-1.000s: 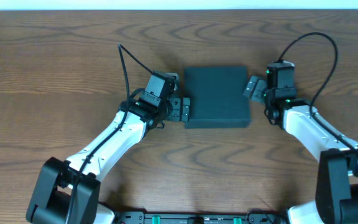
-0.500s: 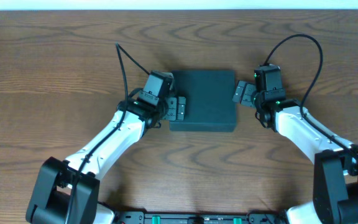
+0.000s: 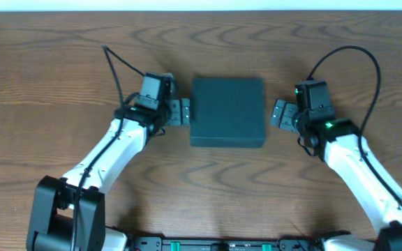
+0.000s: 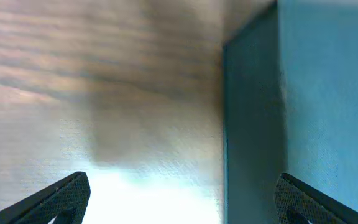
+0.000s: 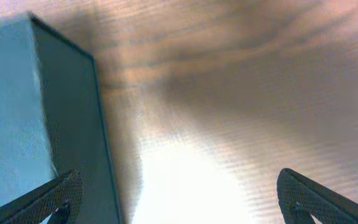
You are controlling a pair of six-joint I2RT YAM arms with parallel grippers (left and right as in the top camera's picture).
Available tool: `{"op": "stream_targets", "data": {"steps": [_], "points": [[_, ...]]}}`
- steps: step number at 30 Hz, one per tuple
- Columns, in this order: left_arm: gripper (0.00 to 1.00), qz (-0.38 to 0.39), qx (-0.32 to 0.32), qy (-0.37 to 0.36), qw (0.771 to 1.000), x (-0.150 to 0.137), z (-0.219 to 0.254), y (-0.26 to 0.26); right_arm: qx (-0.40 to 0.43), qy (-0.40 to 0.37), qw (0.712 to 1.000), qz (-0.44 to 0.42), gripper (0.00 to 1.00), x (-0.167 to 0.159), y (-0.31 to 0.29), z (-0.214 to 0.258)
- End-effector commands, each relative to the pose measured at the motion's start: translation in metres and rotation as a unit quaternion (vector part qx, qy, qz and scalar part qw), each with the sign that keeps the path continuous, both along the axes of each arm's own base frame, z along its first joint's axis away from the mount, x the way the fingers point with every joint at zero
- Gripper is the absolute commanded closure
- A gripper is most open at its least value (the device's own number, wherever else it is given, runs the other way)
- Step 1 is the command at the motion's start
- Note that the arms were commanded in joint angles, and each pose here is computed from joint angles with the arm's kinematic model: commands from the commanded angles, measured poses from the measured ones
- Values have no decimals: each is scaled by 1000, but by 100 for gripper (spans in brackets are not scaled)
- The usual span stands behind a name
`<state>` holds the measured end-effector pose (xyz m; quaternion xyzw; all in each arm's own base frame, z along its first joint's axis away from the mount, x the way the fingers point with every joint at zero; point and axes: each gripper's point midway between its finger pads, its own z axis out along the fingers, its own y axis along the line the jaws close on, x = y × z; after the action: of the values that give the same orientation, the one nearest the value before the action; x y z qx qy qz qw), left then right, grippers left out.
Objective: Pack container
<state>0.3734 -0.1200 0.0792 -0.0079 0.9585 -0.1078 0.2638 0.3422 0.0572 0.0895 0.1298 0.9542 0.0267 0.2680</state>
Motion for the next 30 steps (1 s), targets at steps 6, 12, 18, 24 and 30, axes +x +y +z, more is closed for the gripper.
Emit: {"op": "stream_targets", "data": {"steps": [6,12,18,24,30], "points": [[4,17,6,-22,1000,28,-8,17,1,59,998,8,1,-23,6,-24],[5,16,11,-4,1000,43,-26,13,12,54,998,21,1,-24,18,-30],[4,6,1,-1,1000,54,-29,5,14,53,998,24,1,-27,22,-36],[4,-7,-10,-5,1000,56,-27,-1,22,47,998,22,1,-25,25,-37],[4,-21,-33,-12,999,58,-23,-10,36,46,998,25,1,-25,30,-36]]}}
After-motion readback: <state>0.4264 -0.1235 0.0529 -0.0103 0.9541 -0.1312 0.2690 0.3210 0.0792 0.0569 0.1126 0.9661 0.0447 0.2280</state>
